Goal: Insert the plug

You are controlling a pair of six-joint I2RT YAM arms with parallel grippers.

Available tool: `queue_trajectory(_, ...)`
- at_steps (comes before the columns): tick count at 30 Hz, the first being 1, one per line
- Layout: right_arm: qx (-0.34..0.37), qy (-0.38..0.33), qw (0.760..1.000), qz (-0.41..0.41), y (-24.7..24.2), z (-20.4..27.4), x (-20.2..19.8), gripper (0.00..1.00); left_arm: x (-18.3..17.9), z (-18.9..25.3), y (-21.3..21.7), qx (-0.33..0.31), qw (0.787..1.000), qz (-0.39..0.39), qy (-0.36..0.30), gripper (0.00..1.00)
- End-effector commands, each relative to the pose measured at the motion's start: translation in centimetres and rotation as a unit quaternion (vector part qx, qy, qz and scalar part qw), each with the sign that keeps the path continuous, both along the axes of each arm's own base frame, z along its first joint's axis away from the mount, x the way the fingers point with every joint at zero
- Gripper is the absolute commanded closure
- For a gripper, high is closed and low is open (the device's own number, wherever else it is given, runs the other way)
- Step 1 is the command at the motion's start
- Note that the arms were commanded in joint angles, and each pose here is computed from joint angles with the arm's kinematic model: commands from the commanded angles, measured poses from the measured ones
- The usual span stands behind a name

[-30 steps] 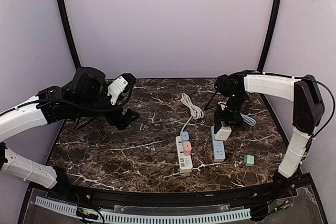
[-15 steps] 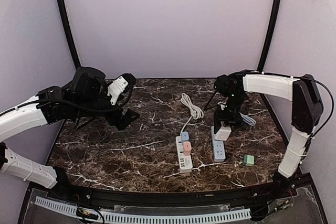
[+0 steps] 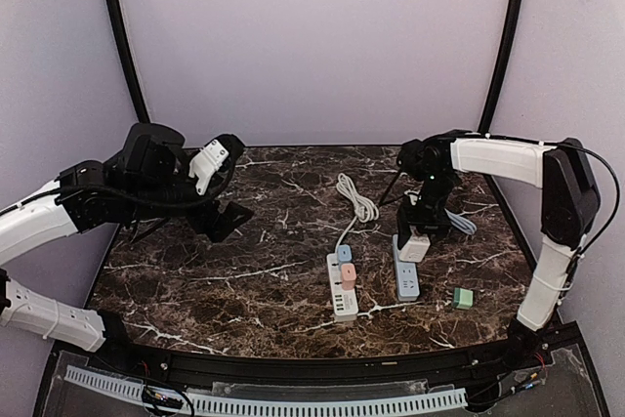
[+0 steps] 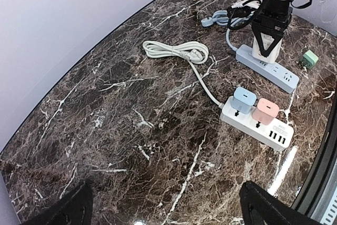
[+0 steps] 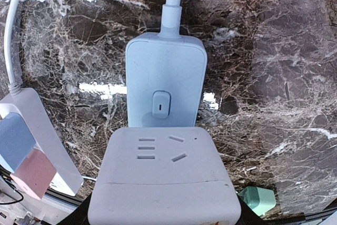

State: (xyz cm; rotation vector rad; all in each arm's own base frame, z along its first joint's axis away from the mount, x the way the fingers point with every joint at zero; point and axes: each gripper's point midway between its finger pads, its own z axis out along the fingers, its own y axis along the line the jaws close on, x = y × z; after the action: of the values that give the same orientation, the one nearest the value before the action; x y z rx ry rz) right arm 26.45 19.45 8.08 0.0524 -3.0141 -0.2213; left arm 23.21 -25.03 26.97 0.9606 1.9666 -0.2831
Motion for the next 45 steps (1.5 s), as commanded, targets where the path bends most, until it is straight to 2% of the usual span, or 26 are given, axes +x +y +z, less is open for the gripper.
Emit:
queue_trajectory(1,0.007,0.003,1.0,0.019,0.2,-0.7,-1.2,1.0,0.4,2.1,0.6,-0.022,0.999,0.038,0.005,0.01)
queue_trajectory(10,-0.008,-0.007,1.0,0.027,-0.8,-0.7,-1.9,1.0,-0.9,2.1,2.7,-0.049,0.991,0.103,0.075,0.02)
queue_trajectory(16,-0.021,-0.009,1.0,0.021,-1.2,-0.7,-2.1,1.0,-1.7,2.9,4.8,-0.065,0.989,0.12,0.06,0.02)
queue_trajectory(35,-0.117,0.003,0.993,-0.022,-3.1,-1.3,-2.9,1.0,-6.9,3.3,8.9,-0.08,0.991,0.078,0.073,0.01)
queue_trajectory(45,-0.114,0.009,0.993,-0.006,-1.6,-1.3,-2.6,1.0,-5.9,3.3,9.6,-0.072,0.989,0.113,0.061,0.01)
